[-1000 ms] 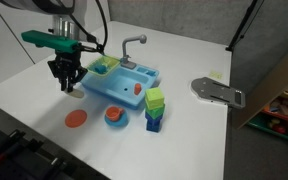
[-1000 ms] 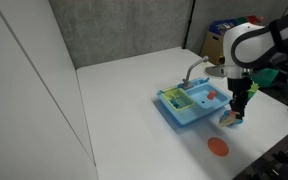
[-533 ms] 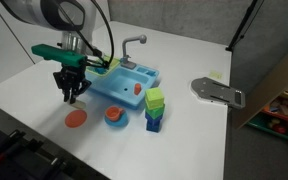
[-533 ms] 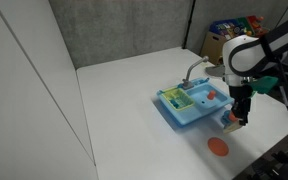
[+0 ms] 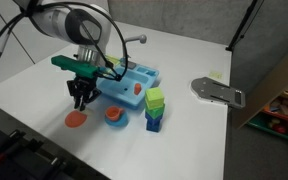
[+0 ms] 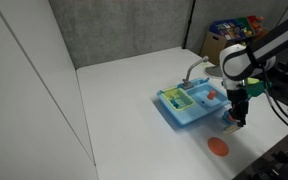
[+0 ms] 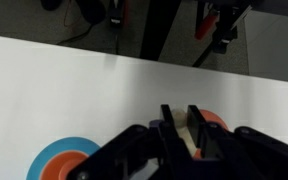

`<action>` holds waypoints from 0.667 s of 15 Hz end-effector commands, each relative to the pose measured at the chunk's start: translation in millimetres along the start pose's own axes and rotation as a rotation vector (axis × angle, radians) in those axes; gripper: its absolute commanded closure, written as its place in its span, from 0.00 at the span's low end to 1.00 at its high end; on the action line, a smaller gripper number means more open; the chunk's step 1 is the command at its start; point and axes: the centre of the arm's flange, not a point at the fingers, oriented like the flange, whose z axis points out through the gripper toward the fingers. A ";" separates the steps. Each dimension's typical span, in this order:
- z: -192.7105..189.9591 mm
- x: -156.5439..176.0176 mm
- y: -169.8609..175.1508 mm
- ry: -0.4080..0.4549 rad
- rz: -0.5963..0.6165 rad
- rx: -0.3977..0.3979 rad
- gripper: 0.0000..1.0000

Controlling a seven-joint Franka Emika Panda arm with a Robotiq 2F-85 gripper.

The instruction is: Pick up the detergent from the sink and put it on the table

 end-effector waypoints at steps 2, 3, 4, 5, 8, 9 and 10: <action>1.6 27.8 10.8 -0.052 0.027 0.014 0.92; 2.8 30.9 11.1 -0.059 0.028 0.016 0.92; 4.8 34.3 10.9 -0.066 0.028 0.016 0.92; 6.0 37.5 11.0 -0.071 0.028 0.017 0.92; 9.7 46.3 11.1 -0.085 0.029 0.017 0.92; 10.5 48.7 11.1 -0.089 0.029 0.017 0.92; 11.2 50.9 10.9 -0.091 0.029 0.016 0.92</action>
